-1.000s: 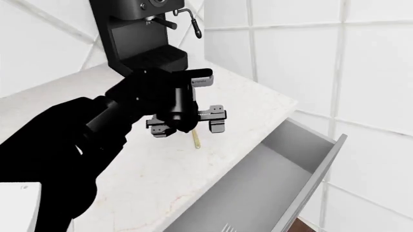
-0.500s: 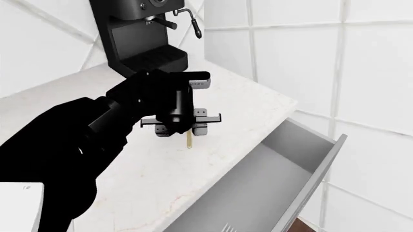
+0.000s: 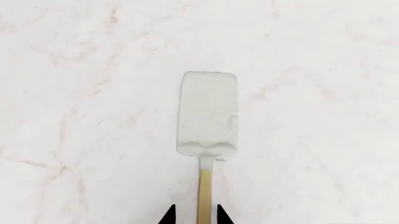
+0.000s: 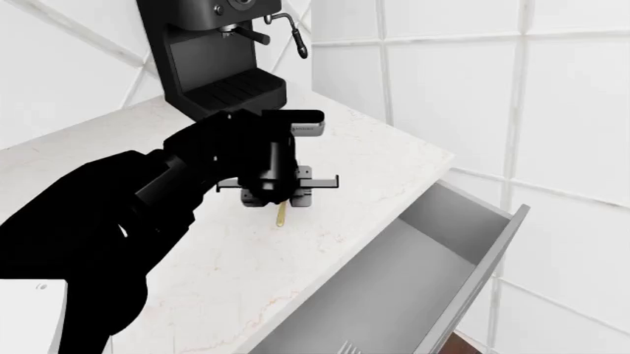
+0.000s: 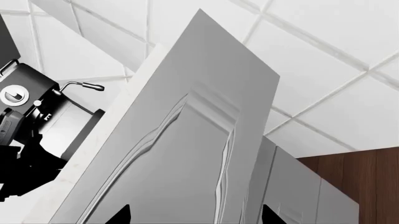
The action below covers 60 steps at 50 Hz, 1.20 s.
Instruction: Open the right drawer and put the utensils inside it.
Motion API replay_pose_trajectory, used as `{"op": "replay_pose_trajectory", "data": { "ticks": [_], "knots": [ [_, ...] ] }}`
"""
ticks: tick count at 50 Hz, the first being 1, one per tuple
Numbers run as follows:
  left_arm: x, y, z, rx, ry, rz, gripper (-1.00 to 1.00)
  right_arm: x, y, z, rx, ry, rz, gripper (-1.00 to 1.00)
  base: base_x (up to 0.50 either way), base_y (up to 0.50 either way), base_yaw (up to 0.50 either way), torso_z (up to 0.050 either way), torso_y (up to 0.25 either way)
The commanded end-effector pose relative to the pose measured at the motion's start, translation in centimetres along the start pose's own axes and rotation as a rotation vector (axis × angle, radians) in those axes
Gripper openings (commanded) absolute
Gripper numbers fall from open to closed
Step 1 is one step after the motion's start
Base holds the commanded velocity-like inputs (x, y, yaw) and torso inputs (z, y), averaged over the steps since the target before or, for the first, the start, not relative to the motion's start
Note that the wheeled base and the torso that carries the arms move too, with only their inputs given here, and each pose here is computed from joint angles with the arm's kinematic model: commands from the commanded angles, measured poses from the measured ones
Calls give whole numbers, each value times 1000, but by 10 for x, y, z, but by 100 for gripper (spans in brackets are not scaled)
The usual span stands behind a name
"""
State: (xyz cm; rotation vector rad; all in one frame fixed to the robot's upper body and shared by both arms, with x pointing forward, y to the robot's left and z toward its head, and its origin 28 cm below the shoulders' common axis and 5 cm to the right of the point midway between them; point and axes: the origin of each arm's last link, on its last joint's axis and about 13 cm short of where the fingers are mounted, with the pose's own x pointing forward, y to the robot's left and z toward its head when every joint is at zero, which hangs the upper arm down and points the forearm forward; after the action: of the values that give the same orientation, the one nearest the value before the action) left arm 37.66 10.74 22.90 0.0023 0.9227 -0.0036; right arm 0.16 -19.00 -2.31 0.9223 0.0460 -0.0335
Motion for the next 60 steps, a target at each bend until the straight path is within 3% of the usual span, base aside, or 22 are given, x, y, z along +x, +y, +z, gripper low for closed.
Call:
{"op": "replay_pose_trajectory", "data": {
  "ticks": [1, 25, 37, 46, 53, 60],
  "knots": [
    [22, 0, -23, -7, 80, -106, -100, 0, 0, 0, 1, -2, 4, 100, 0, 0, 0, 0, 0],
    [22, -4, -28, 38, 87, -165, -100, 1, 0, 0, 1, -2, 1, 100, 0, 0, 0, 0, 0],
    [24, 2, -19, -50, 53, -101, -100, 1, -1, -1, 5, -4, 0, 100, 0, -1, 0, 0, 0],
    [4, -1, -3, 28, -14, -90, -100, 1, -1, -1, 5, -5, 2, 100, 1, -2, -2, 0, 0],
    [0, 2, 3, 33, -34, -49, -100, 1, -1, -1, 8, -4, 1, 100, 0, 0, 0, 0, 0],
    [-23, 2, 13, 65, -77, -60, -100, 1, 0, -1, 9, -5, 5, 100, 0, 0, 0, 0, 0]
  ]
}}
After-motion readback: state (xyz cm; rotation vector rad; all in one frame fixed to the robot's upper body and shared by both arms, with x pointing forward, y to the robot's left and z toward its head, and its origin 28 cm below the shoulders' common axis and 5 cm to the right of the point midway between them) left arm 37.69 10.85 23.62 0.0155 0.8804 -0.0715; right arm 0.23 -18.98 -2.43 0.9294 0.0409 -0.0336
